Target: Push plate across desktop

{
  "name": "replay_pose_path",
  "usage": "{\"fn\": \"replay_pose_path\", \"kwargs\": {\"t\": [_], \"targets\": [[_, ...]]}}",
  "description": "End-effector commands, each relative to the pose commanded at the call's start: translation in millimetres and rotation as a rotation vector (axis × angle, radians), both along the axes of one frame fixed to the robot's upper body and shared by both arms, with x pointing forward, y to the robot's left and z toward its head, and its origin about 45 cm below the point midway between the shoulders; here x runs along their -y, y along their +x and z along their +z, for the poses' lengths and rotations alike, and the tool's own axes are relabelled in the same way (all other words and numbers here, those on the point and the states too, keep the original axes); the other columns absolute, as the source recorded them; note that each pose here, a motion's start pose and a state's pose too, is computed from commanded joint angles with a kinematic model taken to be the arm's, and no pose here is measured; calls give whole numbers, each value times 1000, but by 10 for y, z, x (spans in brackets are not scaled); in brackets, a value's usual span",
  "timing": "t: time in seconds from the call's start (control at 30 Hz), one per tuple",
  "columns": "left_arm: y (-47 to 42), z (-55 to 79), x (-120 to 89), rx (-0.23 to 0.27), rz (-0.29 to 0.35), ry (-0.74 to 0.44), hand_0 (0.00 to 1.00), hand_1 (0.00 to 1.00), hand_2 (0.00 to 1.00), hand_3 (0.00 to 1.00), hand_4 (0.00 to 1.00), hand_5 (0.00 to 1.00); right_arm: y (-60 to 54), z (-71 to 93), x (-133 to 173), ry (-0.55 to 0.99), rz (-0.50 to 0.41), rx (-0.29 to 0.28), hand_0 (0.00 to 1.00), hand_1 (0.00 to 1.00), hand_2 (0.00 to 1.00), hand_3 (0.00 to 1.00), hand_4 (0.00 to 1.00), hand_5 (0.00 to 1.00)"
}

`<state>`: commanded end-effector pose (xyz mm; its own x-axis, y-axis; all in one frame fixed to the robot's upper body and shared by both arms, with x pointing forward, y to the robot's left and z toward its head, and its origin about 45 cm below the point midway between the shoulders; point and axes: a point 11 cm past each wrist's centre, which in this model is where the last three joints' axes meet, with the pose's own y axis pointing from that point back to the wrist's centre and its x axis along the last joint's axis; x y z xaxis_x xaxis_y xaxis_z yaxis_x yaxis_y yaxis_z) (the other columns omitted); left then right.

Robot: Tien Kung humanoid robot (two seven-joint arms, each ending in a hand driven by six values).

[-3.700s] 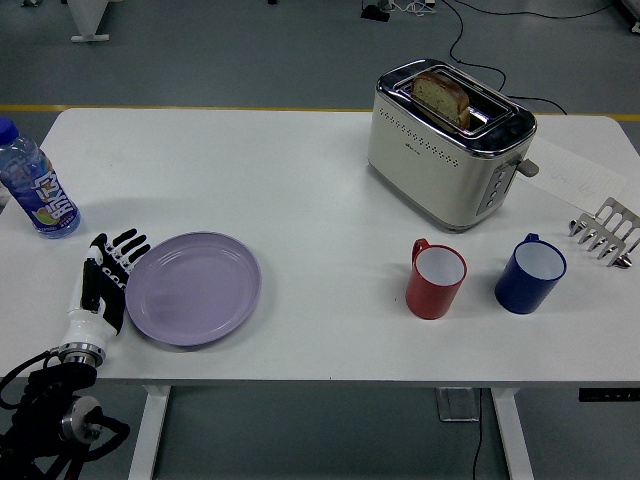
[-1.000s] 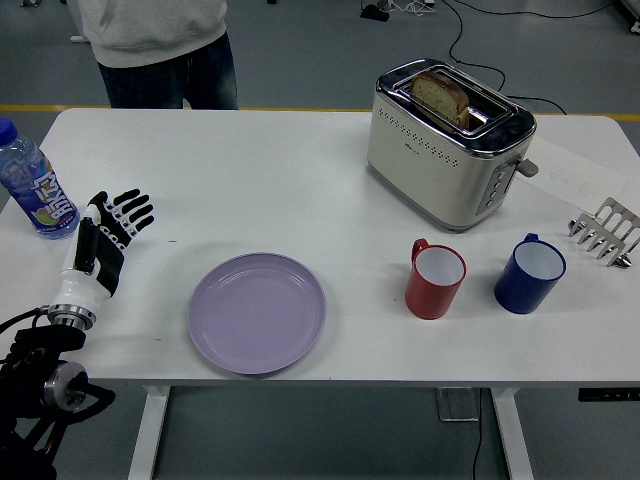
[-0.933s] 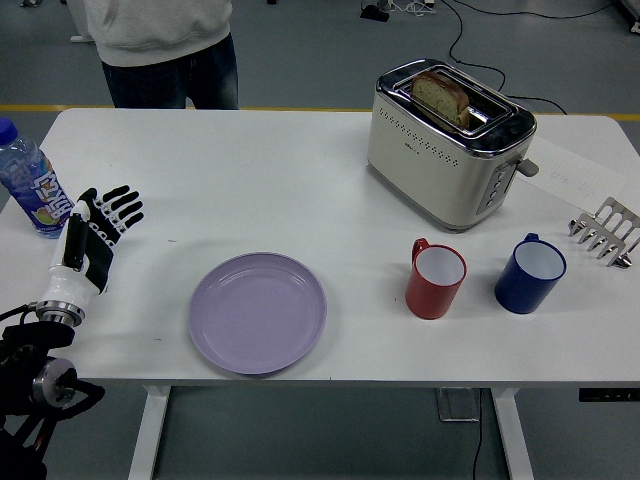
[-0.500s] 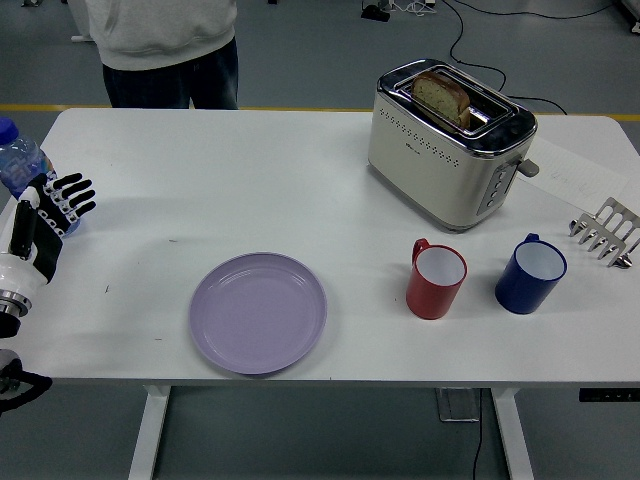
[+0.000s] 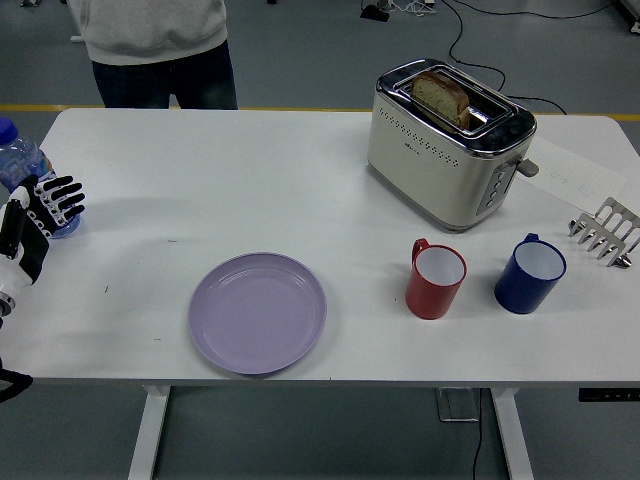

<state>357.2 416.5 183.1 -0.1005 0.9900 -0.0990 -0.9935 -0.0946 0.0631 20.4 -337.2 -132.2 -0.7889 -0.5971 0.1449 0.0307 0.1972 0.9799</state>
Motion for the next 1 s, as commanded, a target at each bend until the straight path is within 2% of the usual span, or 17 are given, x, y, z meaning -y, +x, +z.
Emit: {"fn": "replay_pose_path", "kwargs": {"t": [0.33, 0.37, 1.0], "targets": [[-26, -49, 15, -22, -7, 13, 763, 743, 712, 666, 523, 998, -34, 1, 27, -11, -3, 1, 598, 559, 670, 621, 399, 519], [-28, -51, 14, -23, -7, 16, 737, 729, 705, 665, 527, 998, -37, 1, 29, -12, -3, 1, 598, 559, 670, 621, 397, 518], [-9, 8, -11, 9, 33, 28, 721, 704, 686, 664, 531, 998, -38, 1, 36, -18, -13, 10, 598, 557, 669, 620, 397, 516]]}}
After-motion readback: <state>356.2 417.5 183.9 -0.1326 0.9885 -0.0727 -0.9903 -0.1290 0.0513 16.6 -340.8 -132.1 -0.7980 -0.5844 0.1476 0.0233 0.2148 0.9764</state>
